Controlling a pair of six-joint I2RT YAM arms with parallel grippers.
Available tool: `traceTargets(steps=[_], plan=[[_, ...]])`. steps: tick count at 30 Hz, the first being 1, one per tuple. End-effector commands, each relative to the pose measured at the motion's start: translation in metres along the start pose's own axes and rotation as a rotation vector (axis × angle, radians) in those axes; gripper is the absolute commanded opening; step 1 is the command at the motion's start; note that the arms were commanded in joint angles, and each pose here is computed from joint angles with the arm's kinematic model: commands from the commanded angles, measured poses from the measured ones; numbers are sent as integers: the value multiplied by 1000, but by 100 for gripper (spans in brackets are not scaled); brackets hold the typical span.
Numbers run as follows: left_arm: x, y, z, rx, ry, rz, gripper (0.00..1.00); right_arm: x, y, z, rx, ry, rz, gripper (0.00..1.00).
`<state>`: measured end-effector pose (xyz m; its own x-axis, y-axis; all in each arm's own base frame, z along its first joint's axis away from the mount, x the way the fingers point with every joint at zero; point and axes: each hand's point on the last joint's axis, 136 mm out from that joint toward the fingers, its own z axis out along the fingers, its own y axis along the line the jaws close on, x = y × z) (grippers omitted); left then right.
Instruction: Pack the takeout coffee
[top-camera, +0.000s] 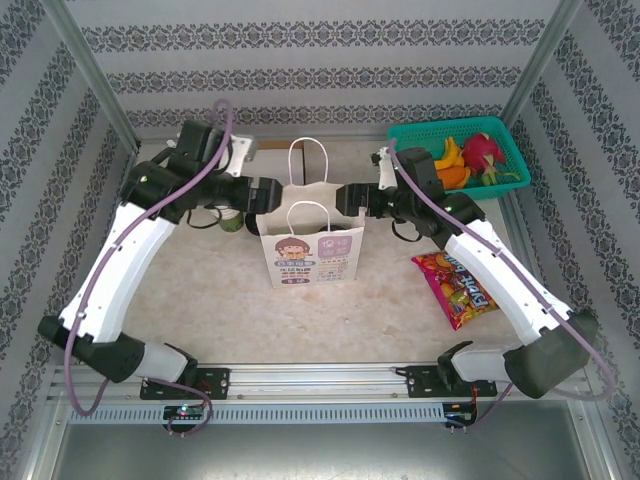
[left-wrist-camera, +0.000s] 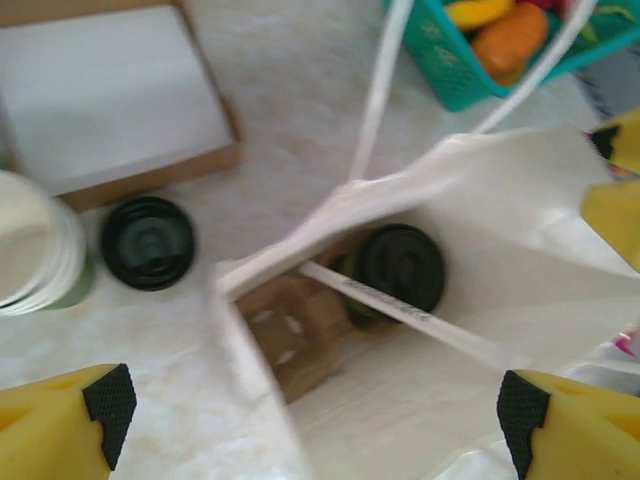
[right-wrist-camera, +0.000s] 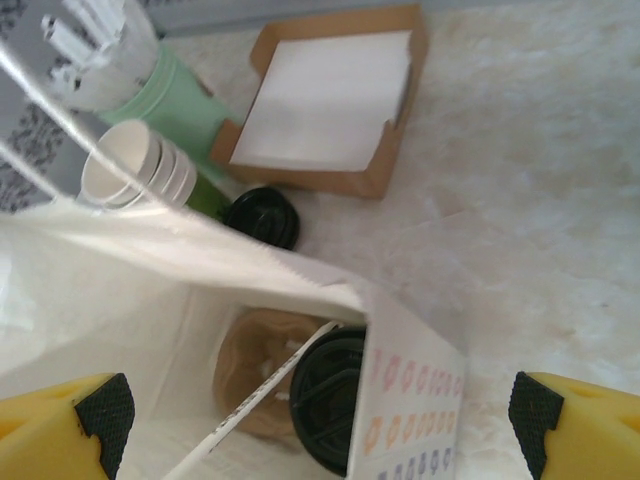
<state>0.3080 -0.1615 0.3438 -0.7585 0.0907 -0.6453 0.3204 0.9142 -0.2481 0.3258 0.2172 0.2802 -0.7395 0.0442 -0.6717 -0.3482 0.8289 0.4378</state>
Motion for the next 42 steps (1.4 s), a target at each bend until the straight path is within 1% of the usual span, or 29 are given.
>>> traceTargets(steps=[1,3,7,9,10,12,14,17,20,22,26,28,31,35,39,42], plan=[[17,30,17,-138,70,-53,92,9,25,9,-108,56,-70,98],[22,26,26,-102,105,-62,87,11,29,14,-114,67,-90,98],[28,27,41,-102,155,-89,77,8,31,19,-106,71,-86,98],[31,23,50,-77,186,-103,70,7,33,19,-113,66,-82,98],[32,20,53,-56,196,-109,66,6,35,18,-118,62,-81,98],[34,16,59,-36,216,-118,51,2,36,15,-117,51,-85,98],[35,20,62,-53,219,-122,38,-4,35,9,-100,24,-91,98],[35,23,61,-72,221,-128,22,-17,36,-5,-95,-27,-90,98],[36,27,58,-97,220,-128,14,-35,36,-21,-88,-93,-75,98],[36,32,53,-128,213,-120,8,-48,22,-31,-14,-157,-37,98],[38,38,40,-150,198,-106,0,-66,-15,-38,102,-220,79,98],[40,45,31,-165,191,-119,0,-70,-30,-33,137,-215,119,98],[43,58,17,-173,169,-164,0,-72,-48,-16,204,-191,145,98],[53,73,5,-172,161,-219,0,-74,-64,20,261,-118,168,98],[69,93,-2,-217,192,-262,1,-72,-58,71,204,-20,161,98],[76,106,-9,-236,189,-291,3,-67,-53,113,187,49,139,98]])
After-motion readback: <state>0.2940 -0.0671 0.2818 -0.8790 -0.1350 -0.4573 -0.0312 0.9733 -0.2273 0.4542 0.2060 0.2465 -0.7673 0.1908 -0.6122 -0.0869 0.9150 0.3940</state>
